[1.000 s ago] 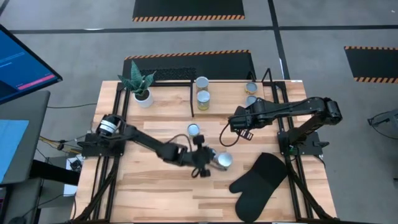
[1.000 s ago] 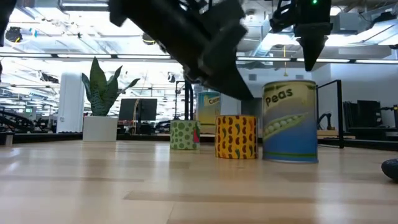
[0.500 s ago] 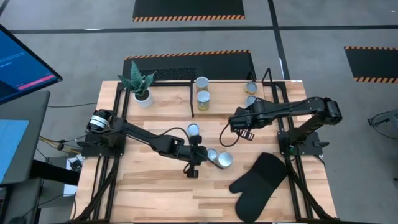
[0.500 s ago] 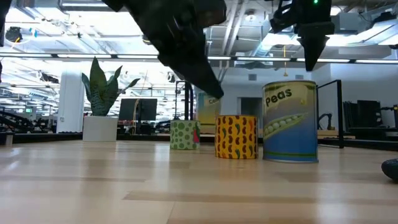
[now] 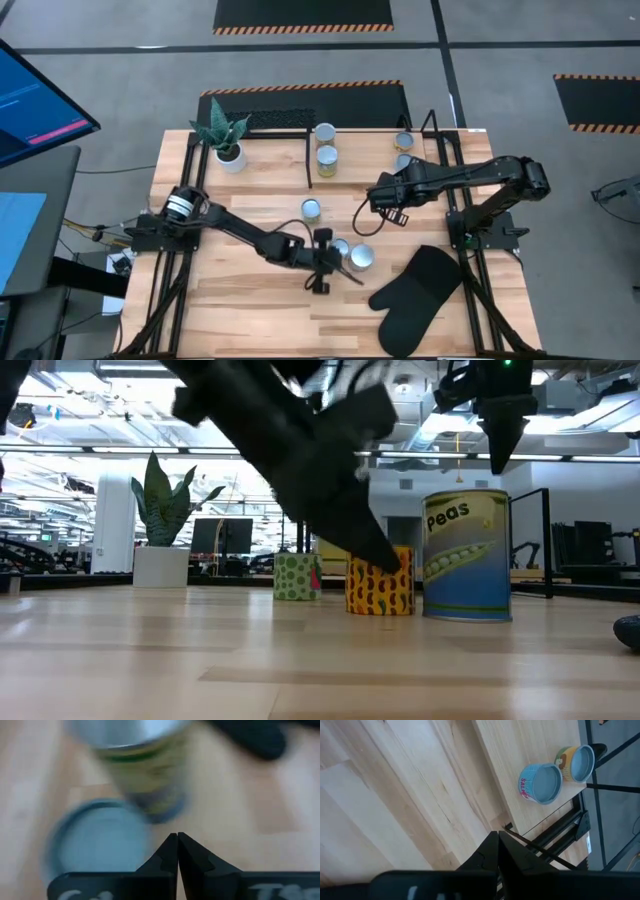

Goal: Pick and place cans onto a shelf
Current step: Adjust the canned black beans in the table, then put the canned peas on the shelf

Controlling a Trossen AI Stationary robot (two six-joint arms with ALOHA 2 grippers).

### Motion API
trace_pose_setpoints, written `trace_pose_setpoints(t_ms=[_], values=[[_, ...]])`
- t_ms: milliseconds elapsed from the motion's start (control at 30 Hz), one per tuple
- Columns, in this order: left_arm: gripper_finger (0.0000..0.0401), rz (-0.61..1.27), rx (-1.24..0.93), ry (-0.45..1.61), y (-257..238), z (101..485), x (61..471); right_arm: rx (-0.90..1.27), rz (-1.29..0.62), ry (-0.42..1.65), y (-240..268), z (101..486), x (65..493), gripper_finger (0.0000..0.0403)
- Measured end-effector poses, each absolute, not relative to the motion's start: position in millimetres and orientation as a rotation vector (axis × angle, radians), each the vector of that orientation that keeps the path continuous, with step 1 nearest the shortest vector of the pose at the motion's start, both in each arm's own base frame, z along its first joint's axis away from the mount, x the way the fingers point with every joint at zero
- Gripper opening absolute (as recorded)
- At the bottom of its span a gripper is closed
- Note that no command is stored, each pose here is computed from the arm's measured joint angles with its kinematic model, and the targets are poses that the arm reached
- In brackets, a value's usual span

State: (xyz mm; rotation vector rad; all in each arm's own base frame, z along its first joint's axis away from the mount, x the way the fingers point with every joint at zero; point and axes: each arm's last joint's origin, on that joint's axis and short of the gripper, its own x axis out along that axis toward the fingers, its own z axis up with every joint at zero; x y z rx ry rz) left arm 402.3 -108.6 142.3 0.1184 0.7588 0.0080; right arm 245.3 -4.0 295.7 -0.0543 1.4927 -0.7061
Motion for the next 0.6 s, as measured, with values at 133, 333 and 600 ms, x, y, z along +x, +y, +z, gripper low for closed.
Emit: trace_pose_setpoints(t_ms=[133, 333, 600], values=[[0.0000, 0.149, 0.191, 0.782, -78.5, 136.0, 408.1, -0.054, -0.706, 1.492, -3.9, 295.7, 245.4, 0.0028], [0.0000, 0.227, 0.167, 0.792, -36.2, 140.4, 412.8, -0.054, -0.706, 1.491, -3.9, 295.7, 245.4, 0.0025], [0.0000, 0.076, 0.100, 0.744, -53.1, 194.7, 394.4, -0.054, -0.705, 1.490, -3.9, 295.7, 245.6, 0.0029]])
